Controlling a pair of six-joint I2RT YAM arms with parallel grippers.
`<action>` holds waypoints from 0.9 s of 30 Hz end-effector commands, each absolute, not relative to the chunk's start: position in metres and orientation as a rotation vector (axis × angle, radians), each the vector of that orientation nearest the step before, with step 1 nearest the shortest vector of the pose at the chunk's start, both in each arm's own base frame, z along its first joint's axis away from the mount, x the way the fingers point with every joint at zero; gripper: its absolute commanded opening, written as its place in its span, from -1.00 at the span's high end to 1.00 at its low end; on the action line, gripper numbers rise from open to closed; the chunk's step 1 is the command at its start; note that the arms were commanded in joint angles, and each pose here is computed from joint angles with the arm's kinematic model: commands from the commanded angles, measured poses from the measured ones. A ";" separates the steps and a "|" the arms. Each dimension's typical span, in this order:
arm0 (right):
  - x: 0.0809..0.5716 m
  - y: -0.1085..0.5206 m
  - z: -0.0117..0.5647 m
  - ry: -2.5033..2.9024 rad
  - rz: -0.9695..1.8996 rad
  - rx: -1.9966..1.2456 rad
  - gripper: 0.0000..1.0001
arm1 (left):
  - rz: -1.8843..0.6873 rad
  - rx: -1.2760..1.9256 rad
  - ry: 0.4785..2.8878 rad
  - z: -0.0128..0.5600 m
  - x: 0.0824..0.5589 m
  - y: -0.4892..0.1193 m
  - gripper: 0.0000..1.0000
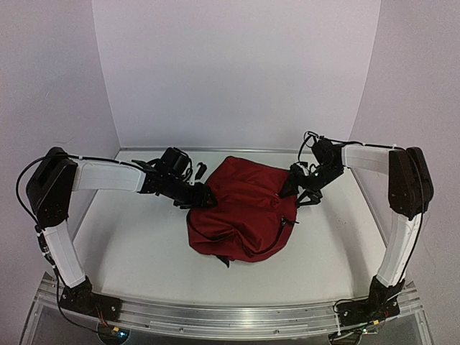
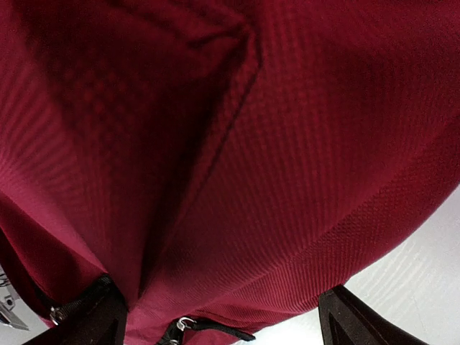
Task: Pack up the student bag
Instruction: Adjust the student bag at the center of the board.
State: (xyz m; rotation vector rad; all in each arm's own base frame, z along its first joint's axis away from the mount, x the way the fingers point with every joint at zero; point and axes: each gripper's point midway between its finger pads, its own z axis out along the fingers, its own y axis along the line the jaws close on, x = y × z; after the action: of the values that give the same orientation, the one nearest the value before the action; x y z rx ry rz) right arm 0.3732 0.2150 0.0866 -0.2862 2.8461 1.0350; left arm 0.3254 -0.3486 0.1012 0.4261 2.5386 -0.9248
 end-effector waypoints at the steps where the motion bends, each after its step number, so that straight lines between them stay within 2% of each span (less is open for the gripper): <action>1: 0.400 0.260 0.091 2.761 1.128 -0.361 -0.80 | -1.053 0.575 2.498 0.111 0.280 -0.379 -0.18; 5: 0.424 0.287 0.097 2.717 1.118 -0.401 -0.79 | -1.042 0.514 2.499 0.114 0.272 -0.366 0.03; 7: 0.440 0.289 0.105 2.685 1.080 -0.397 -0.80 | -0.987 0.463 2.517 0.114 0.277 -0.356 0.07; 8: 0.445 0.287 0.109 2.672 1.054 -0.395 -0.81 | -0.960 0.433 2.526 0.115 0.280 -0.350 0.05; 11: 0.442 0.268 0.128 2.650 1.016 -0.372 -0.87 | -0.967 0.389 2.516 0.124 0.279 -0.344 -0.26; 16: 0.399 0.228 0.151 2.661 0.910 -0.397 -0.97 | -1.084 0.272 2.516 0.128 0.252 -0.338 -0.50; 19: 0.354 0.219 0.155 2.696 0.962 -0.429 -0.96 | -1.082 0.217 2.536 0.119 0.230 -0.332 -0.61; 24: 0.287 0.227 0.138 2.798 1.160 -0.453 -0.82 | -1.072 0.191 2.589 0.104 0.210 -0.335 -0.63; 27: 0.263 0.232 0.120 2.856 1.212 -0.488 -0.76 | -1.070 0.204 2.621 0.096 0.201 -0.342 -0.56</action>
State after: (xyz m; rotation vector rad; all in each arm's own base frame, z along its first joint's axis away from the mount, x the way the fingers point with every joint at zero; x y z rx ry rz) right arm 0.3027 0.2232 0.1473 -0.4362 2.7419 1.0959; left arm 0.2016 -0.3306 0.0917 0.2582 2.6421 -1.0290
